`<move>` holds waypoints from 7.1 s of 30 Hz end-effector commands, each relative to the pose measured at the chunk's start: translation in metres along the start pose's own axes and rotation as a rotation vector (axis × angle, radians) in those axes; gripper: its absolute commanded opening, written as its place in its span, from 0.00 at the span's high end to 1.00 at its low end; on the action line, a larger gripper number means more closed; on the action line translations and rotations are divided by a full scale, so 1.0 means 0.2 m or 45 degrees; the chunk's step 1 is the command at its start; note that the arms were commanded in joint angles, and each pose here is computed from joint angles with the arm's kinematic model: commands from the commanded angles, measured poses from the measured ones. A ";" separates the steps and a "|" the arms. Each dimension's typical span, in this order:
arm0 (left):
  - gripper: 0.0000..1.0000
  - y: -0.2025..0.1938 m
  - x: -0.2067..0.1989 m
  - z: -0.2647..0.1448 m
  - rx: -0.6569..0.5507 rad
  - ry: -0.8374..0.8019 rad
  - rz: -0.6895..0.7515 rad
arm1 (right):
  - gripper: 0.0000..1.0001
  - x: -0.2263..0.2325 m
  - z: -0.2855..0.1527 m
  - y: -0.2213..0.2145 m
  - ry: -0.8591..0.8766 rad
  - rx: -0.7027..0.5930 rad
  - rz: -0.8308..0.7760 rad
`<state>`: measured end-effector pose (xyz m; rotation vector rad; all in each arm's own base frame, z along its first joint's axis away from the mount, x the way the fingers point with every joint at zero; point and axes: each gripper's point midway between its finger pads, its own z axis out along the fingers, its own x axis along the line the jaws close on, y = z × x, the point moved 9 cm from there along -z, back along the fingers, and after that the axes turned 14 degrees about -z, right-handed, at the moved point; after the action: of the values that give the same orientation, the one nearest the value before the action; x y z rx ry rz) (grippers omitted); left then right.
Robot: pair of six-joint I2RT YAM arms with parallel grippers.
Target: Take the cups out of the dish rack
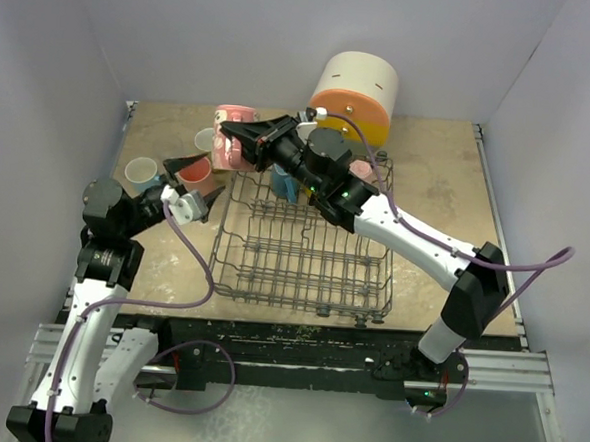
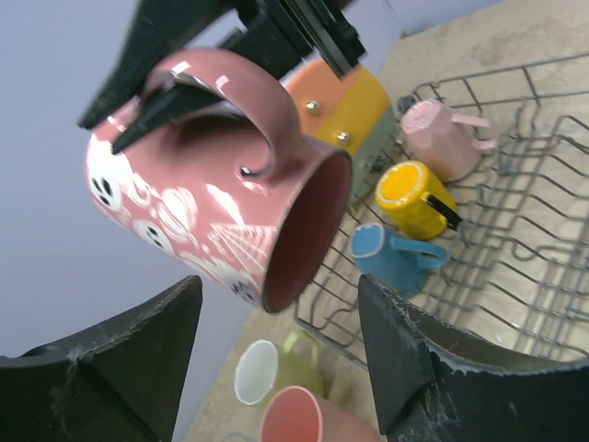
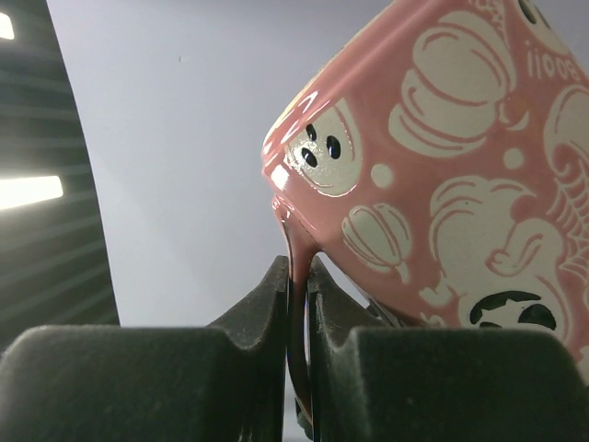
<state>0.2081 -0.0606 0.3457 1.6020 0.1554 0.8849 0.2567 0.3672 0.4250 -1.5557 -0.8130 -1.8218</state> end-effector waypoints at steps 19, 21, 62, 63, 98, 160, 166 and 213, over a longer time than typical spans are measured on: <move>0.62 0.23 0.22 0.04 -0.196 0.317 0.260 | 1.00 0.30 -0.17 -0.16 0.415 0.165 0.121; 0.71 0.24 0.21 0.04 -0.200 0.292 0.292 | 1.00 0.24 -0.16 -0.19 0.383 0.241 0.116; 1.00 -0.36 0.36 -0.08 1.470 0.000 -0.044 | 0.24 -0.71 -0.79 0.47 -1.002 0.536 -0.880; 1.00 -0.38 0.35 -0.08 1.496 -0.008 -0.045 | 0.24 -0.70 -0.80 0.49 -1.007 0.522 -0.888; 0.42 -0.75 0.38 0.17 1.572 -0.047 -0.435 | 0.18 -0.62 -0.95 0.74 -1.545 0.083 -1.215; 0.01 0.00 0.33 0.15 0.754 -0.035 -0.535 | 1.00 -0.70 -0.52 1.06 -1.426 0.038 -1.625; 0.01 -0.03 0.27 0.14 0.648 -0.107 -0.422 | 1.00 -0.50 -0.48 0.80 -1.082 0.138 -1.524; 0.76 0.29 0.09 0.10 0.119 -0.391 -0.346 | 0.97 -0.01 -0.52 -0.19 0.727 0.764 -0.219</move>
<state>0.2128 -0.0788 0.3951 1.7640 0.2505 0.3981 0.1822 0.3200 0.3560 -0.8332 -1.1954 -1.6219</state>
